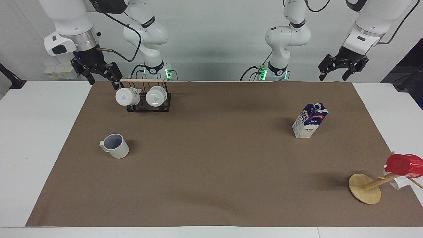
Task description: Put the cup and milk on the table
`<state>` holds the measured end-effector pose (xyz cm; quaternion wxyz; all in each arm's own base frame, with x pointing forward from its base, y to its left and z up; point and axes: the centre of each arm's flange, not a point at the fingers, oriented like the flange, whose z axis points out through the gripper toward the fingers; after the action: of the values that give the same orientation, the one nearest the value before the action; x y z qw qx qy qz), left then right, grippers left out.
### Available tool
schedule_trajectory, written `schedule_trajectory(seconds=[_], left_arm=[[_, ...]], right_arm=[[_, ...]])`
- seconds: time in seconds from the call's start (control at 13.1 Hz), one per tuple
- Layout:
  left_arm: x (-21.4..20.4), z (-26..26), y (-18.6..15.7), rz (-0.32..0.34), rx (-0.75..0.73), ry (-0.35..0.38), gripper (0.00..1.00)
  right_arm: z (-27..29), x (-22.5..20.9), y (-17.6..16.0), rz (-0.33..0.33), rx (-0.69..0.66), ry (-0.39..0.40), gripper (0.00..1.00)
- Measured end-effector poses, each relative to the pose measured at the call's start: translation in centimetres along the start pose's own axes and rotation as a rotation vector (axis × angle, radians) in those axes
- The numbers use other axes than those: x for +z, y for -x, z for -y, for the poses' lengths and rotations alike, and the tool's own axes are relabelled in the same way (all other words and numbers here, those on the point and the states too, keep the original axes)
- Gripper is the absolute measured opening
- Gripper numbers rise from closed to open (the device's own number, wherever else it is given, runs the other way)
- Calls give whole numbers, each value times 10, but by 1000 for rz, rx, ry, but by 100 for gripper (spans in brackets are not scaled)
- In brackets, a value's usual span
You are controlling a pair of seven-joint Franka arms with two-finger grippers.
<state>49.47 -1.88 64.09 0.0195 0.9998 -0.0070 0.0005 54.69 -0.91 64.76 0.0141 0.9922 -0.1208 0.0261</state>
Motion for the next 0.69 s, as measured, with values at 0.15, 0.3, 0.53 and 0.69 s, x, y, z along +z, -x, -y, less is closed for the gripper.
schedule_trajectory(seconds=[0.15, 0.3, 0.53, 0.69], left_arm=[[0, 0, 0, 0, 0, 0, 100], [0, 0, 0, 0, 0, 0, 100], [0, 0, 0, 0, 0, 0, 100], [0, 0, 0, 0, 0, 0, 100]], right_arm=[[-1, 0, -2, -6, 2, -1, 100], [-3, 5, -5, 2, 7, 0, 100], [-2, 17, -16, -7, 7, -4, 100], [1, 26, -28, -42, -25, -13, 100]])
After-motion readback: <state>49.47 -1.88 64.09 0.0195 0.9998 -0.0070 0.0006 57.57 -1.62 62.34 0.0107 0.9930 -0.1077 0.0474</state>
